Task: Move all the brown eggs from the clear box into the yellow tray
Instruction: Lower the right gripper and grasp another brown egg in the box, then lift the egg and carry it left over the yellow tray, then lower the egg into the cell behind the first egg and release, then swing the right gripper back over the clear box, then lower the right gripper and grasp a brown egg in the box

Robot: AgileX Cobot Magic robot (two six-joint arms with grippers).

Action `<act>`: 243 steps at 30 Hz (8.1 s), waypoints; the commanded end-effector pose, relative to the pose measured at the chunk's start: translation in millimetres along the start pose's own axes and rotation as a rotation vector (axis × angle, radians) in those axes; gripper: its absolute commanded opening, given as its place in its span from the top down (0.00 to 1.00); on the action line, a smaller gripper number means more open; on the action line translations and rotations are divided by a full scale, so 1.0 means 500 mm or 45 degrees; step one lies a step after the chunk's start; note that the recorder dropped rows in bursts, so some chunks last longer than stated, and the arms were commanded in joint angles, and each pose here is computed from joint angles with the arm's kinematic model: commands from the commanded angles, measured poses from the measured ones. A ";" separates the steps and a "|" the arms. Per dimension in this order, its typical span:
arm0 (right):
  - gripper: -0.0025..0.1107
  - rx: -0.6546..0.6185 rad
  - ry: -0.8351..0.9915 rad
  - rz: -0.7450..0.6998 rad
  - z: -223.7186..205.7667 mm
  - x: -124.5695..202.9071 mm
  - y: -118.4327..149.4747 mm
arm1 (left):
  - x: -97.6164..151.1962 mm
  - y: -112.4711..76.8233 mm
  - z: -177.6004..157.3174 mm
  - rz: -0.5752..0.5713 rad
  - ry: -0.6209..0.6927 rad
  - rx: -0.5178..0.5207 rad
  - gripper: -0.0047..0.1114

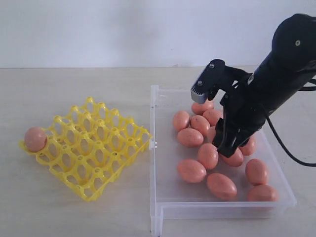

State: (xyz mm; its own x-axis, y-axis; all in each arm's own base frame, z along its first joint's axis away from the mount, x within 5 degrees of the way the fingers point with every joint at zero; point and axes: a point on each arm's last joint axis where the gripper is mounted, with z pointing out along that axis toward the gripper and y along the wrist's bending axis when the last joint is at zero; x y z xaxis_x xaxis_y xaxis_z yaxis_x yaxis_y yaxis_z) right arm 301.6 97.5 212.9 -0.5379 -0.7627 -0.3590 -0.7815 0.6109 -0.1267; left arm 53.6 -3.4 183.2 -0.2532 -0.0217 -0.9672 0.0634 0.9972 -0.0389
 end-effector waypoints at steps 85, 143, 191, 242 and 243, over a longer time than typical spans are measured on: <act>0.98 -0.176 -1.101 0.656 0.316 -0.447 0.251 | 0.001 -0.001 0.000 -0.003 -0.004 0.006 0.92; 0.56 -0.015 -1.067 0.421 0.348 -0.430 0.224 | 0.001 -0.001 0.000 -0.003 -0.004 0.006 0.92; 0.98 -0.021 -0.900 0.314 -0.108 -0.216 0.231 | 0.001 -0.001 0.000 -0.003 -0.004 0.006 0.92; 0.55 0.106 0.367 0.160 0.051 -0.056 -0.007 | 0.001 -0.003 0.000 0.004 -0.002 0.033 0.92; 0.55 0.109 0.366 0.180 0.051 -0.056 -0.007 | 0.001 -0.003 0.000 0.004 -0.002 0.033 0.92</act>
State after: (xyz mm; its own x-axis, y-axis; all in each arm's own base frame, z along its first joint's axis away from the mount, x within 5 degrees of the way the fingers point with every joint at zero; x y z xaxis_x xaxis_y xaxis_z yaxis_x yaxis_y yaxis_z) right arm 326.1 124.9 197.2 -0.6984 -0.7095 -0.0941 -0.6917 0.7029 -0.1661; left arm 53.5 -4.5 183.2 -0.2536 -0.0166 -0.9672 0.0833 0.9958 -0.0389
